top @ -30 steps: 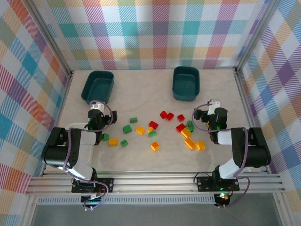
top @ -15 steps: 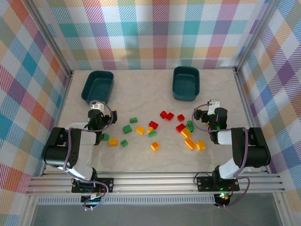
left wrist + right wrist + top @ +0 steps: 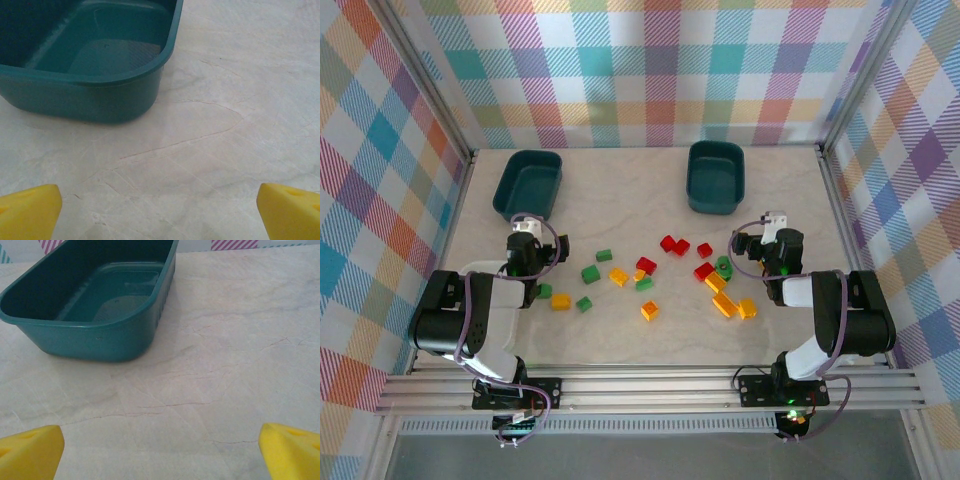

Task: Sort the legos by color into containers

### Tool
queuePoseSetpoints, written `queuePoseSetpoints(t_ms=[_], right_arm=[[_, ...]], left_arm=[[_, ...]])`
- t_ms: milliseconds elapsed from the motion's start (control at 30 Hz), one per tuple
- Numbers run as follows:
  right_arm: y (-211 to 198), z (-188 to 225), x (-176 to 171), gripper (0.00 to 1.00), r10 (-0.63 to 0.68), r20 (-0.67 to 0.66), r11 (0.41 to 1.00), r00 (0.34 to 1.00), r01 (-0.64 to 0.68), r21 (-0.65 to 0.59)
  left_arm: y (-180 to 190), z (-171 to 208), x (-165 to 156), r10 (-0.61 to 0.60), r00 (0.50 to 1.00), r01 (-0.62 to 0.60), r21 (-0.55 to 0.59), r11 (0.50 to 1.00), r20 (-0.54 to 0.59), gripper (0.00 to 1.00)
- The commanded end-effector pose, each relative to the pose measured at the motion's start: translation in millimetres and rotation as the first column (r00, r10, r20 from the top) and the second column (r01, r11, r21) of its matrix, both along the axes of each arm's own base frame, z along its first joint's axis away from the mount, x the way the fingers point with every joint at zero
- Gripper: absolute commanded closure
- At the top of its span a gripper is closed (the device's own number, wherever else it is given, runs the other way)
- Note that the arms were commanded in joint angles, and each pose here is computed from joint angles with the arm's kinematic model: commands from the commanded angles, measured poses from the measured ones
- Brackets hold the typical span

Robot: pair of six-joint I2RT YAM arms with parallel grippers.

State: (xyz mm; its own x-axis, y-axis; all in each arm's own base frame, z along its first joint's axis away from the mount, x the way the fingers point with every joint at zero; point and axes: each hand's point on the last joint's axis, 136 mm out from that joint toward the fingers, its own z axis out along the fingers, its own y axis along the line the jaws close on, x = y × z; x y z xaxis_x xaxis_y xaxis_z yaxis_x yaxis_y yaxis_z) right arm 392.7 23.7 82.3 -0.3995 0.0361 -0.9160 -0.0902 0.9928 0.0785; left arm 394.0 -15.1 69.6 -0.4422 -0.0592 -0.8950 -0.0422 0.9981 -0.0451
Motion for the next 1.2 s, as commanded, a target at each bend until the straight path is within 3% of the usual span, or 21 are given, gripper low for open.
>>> queuePoseSetpoints(t_ms=[0, 100, 200, 267, 333, 367, 433, 467, 500, 567, 667, 767, 900, 1167], right_arm=[[0, 11, 6, 0.00, 0.013, 0.028, 1.000, 1.000, -0.013, 0.003], [-8, 23, 12, 0.00, -0.061, -0.069, 0.998, 0.996, 0.059, -0.032], [-15, 66, 29, 0.00, -0.136, -0.155, 0.990, 0.978, 0.131, -0.043], [-14, 100, 36, 0.00, -0.173, -0.174, 0.983, 0.969, 0.182, 0.036], [-11, 116, 38, 0.00, -0.197, -0.240, 0.961, 0.950, 0.236, 0.142], [-6, 120, 42, 0.00, -0.177, -0.259, 0.953, 0.950, 0.231, 0.197], [-3, 115, 48, 0.00, -0.176, -0.307, 0.900, 0.935, 0.279, 0.335], [5, 113, 53, 0.00, -0.112, -0.318, 0.888, 0.941, 0.239, 0.394], [9, 110, 57, 0.05, -0.081, -0.332, 0.885, 0.940, 0.221, 0.410], [14, 101, 65, 0.16, -0.048, -0.395, 0.890, 0.917, 0.219, 0.400], [17, 85, 76, 0.20, -0.015, -0.474, 0.905, 0.881, 0.213, 0.367], [16, 70, 87, 0.19, -0.007, -0.522, 0.922, 0.853, 0.208, 0.328], [18, 47, 104, 0.19, 0.014, -0.577, 0.930, 0.817, 0.202, 0.308], [22, 5, 128, 0.34, 0.014, -0.649, 0.937, 0.760, 0.218, 0.274]], left_arm=[[0, 13, 5, -0.008, 1.000, 0.008, -0.004, 1.000, 0.022, 0.00], [-9, 60, 14, -0.041, 0.999, 0.041, 0.017, 0.999, -0.007, 0.00], [-9, 136, 15, -0.006, 0.993, 0.010, -0.031, 0.999, 0.118, 0.00], [5, 185, 17, 0.119, 0.978, -0.102, -0.104, 0.989, 0.172, 0.00], [32, 207, 12, 0.368, 0.927, -0.334, -0.284, 0.899, 0.077, 0.00], [34, 212, 13, 0.399, 0.917, -0.377, -0.316, 0.871, 0.008, 0.00], [31, 199, 19, 0.356, 0.925, -0.379, -0.246, 0.892, -0.133, 0.00], [38, 187, 24, 0.413, 0.892, -0.448, -0.242, 0.861, -0.183, 0.00], [33, 175, 33, 0.369, 0.898, -0.423, -0.240, 0.874, -0.239, 0.00], [13, 152, 57, 0.236, 0.907, -0.329, -0.236, 0.914, -0.350, 0.22], [2, 112, 81, 0.179, 0.826, -0.319, -0.182, 0.930, -0.534, 0.40], [-19, 77, 94, 0.091, 0.765, -0.251, -0.166, 0.954, -0.637, 0.40], [-32, 55, 102, 0.078, 0.733, -0.210, -0.116, 0.971, -0.676, 0.36], [-24, 27, 107, 0.129, 0.690, -0.203, -0.019, 0.979, -0.713, 0.34]])
